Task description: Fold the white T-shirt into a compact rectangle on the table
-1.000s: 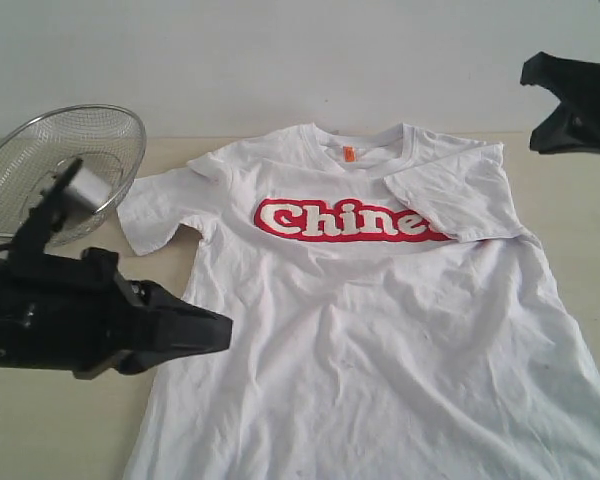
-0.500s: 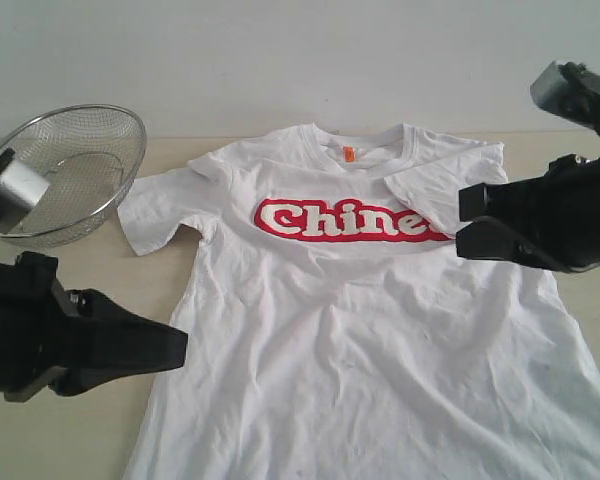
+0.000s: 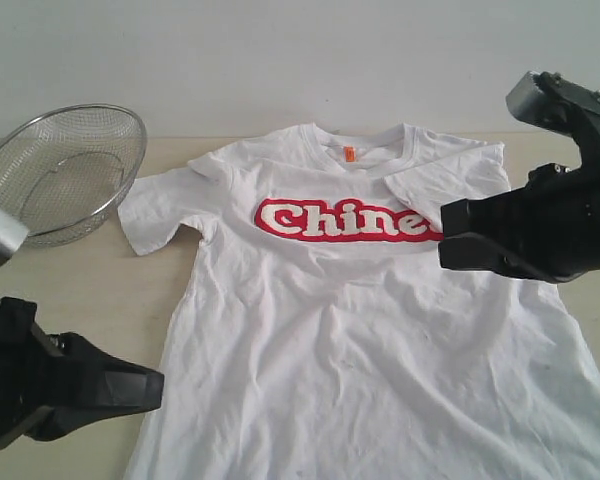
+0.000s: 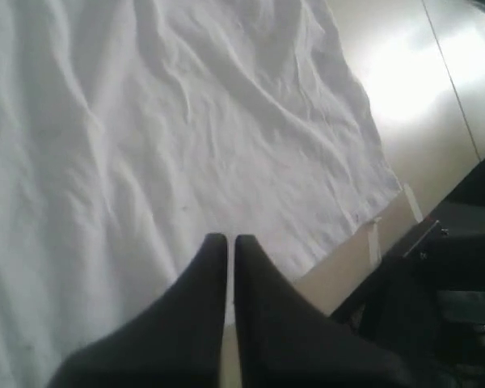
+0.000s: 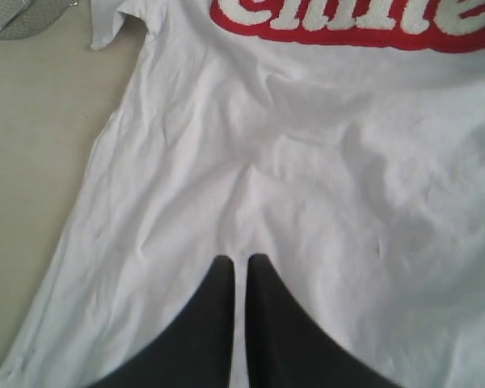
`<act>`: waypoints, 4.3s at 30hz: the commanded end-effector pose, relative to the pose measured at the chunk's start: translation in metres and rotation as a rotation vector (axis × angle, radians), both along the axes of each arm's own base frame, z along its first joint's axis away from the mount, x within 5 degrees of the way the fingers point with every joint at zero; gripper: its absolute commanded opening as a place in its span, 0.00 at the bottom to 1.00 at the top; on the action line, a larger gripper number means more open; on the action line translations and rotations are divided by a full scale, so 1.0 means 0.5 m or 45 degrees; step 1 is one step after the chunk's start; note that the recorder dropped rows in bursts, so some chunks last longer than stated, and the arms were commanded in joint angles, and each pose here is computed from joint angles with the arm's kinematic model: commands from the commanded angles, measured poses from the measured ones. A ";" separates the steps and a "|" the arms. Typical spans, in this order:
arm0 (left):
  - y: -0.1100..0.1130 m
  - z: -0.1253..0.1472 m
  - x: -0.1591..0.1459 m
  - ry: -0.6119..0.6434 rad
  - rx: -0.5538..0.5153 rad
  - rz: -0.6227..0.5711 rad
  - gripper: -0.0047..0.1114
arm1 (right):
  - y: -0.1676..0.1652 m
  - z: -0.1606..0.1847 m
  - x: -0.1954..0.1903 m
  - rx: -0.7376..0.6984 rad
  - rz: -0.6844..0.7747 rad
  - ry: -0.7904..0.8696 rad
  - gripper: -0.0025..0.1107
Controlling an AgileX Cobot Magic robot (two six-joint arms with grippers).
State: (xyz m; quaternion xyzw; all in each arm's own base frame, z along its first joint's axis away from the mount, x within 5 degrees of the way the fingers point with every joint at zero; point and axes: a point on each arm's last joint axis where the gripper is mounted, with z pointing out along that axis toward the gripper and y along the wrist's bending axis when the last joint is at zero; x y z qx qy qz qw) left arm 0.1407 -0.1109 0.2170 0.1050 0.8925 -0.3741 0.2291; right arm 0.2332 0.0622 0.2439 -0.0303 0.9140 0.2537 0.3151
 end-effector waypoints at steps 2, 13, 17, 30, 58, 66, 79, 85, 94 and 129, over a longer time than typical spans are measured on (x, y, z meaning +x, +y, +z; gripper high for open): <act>0.014 -0.020 -0.002 0.015 0.033 0.107 0.08 | -0.003 -0.003 0.004 -0.030 -0.013 -0.023 0.03; 0.032 -0.019 0.029 -0.048 0.055 0.368 0.08 | 0.008 -0.026 0.025 -0.016 0.025 -0.008 0.03; 0.049 -0.020 0.052 -0.121 0.102 0.532 0.08 | 0.051 -0.027 0.054 -0.092 0.186 -0.107 0.03; 0.068 -0.046 0.215 -0.137 0.335 0.636 0.22 | 0.168 0.009 0.289 -0.355 0.632 -0.301 0.12; -0.003 -0.210 0.479 0.324 -0.054 0.863 0.45 | 0.033 -0.042 0.413 -0.271 0.450 0.015 0.36; 0.014 -0.230 0.513 0.320 -0.057 0.902 0.45 | 0.034 -0.039 0.414 -0.247 0.462 -0.006 0.35; 0.002 -0.241 0.555 0.299 -0.097 0.881 0.45 | 0.035 -0.040 0.415 -0.239 0.460 -0.016 0.35; 0.008 -0.239 0.562 0.248 -0.043 0.897 0.40 | 0.035 -0.040 0.415 -0.242 0.464 -0.019 0.35; 0.007 -0.226 0.573 0.141 0.009 0.814 0.08 | 0.035 -0.042 0.415 -0.237 0.466 -0.008 0.35; -0.110 -0.177 0.485 -0.186 0.416 0.269 0.60 | 0.047 -0.107 0.418 -0.214 0.578 0.082 0.35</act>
